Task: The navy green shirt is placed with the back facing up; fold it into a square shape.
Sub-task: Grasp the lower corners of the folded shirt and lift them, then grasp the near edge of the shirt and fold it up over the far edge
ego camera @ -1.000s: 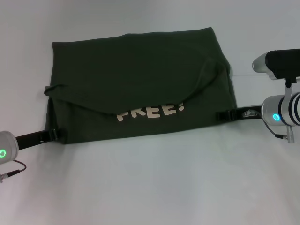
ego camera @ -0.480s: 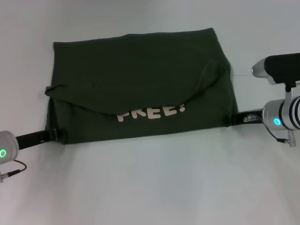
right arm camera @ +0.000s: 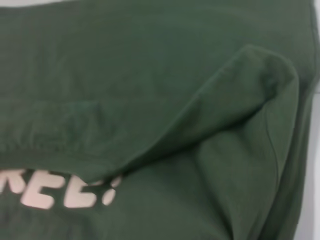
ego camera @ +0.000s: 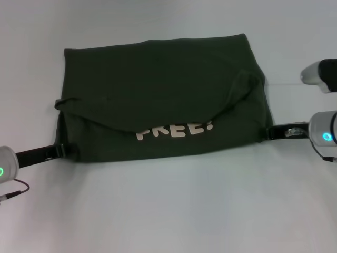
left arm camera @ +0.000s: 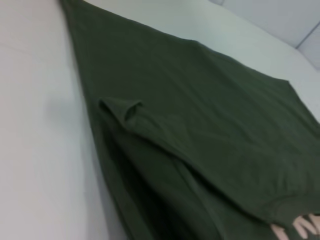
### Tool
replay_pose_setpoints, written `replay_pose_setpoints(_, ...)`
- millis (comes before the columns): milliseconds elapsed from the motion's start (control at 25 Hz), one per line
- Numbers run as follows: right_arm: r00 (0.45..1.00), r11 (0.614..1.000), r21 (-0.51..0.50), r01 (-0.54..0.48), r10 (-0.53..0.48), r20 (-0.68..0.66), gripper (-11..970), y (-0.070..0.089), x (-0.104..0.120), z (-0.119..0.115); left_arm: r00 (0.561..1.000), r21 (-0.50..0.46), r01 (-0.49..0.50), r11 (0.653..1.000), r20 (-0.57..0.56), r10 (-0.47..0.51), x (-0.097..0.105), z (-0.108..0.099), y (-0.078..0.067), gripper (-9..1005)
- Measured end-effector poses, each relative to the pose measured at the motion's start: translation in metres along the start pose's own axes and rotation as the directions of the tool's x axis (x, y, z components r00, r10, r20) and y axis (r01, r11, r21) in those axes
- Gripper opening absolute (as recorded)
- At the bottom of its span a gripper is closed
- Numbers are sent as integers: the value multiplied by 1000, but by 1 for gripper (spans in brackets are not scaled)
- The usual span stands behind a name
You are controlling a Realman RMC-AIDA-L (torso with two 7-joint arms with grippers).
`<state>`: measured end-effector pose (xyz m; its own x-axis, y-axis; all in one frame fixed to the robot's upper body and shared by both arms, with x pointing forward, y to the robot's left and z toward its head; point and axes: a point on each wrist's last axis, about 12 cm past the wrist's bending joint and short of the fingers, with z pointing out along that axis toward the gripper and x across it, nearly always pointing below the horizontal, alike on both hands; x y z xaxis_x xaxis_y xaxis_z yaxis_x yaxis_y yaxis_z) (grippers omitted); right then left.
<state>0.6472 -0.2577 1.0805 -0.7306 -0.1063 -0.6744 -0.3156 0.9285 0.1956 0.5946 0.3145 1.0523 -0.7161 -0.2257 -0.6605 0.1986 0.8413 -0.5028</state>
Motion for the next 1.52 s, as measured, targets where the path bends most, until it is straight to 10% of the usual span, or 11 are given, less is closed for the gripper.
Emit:
replay_pose_setpoints(440,999,986,-162,-33,26,-44,47,-12,20,-45,989,129,34,991,-146,-15,-1,-40,3,41)
replay_pose_setpoints(1080,979,875,-445,-189,136,-149,50,-36,106,-123,881,333,5,943,-447,153,-1,-112,0,41)
replay_pose_setpoints(1520,958,844,-505,-180,267,106,52,-58,56,-130,984,353,29,935,-177,36,-53,-104,-5,41)
